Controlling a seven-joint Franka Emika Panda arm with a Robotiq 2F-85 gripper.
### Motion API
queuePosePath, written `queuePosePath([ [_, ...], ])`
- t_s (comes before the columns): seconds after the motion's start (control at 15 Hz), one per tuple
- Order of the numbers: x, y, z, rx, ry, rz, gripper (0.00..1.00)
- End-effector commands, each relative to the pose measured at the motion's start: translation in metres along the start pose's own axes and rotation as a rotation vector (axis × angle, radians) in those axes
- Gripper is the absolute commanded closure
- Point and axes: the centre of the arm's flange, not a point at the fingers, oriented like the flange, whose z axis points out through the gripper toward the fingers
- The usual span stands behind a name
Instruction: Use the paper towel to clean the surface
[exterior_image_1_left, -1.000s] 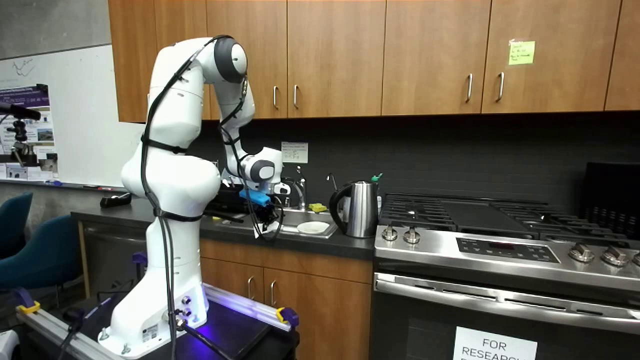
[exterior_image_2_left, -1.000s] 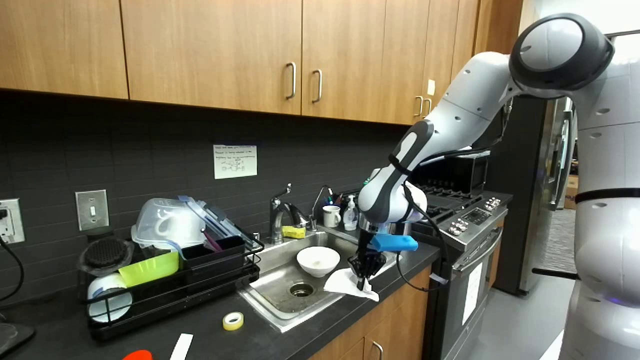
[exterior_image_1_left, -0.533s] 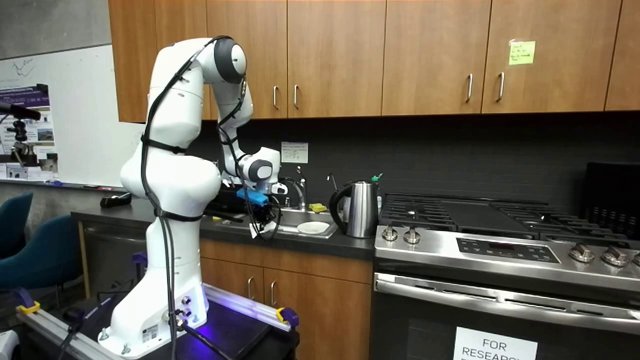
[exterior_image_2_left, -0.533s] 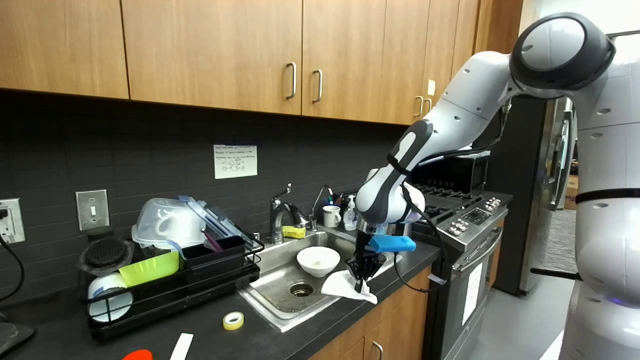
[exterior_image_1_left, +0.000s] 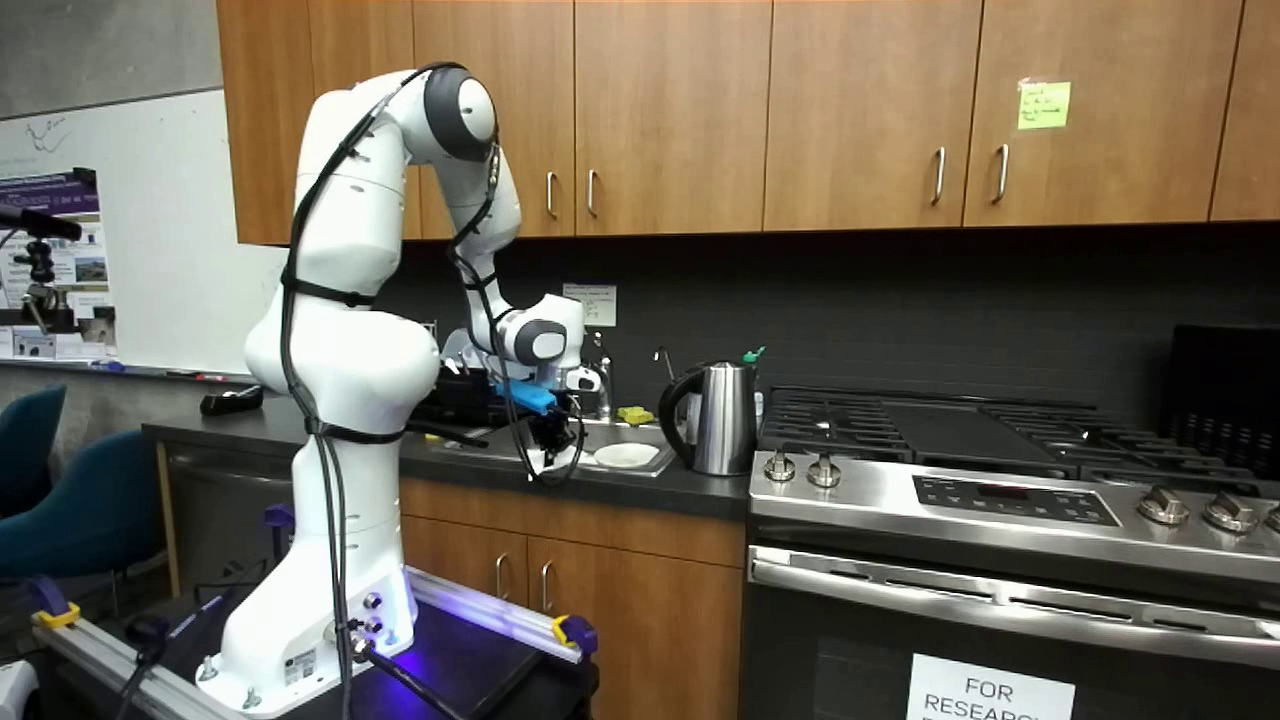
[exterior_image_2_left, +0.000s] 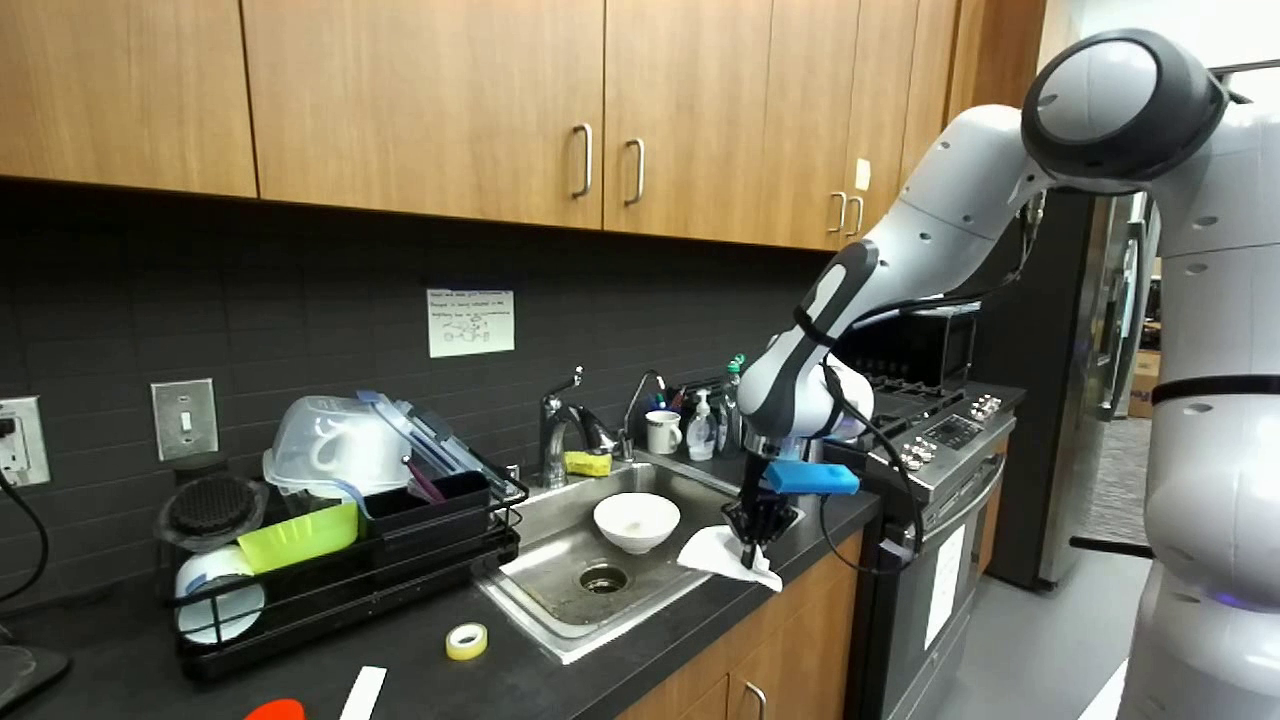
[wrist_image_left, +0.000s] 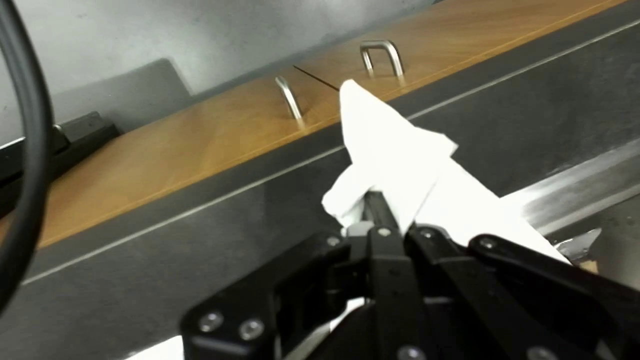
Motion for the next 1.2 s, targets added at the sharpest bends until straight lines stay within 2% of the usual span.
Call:
queuePosePath([
  [0.0,-0.01,0.046,-0.006,-0.02,0.015,0.075,1.0],
  [0.27,-0.012,0.077,-0.012,-0.031,0.028,0.141,1.0],
  [0.4,-0.012,0.081,-0.016,-0.028,0.034,0.147,1.0],
  [0.8,-0.02,0.066,-0.039,-0.074,0.08,0.093,1.0],
  [1.13,-0.025,0.037,-0.053,-0.095,0.106,0.021,1.0],
])
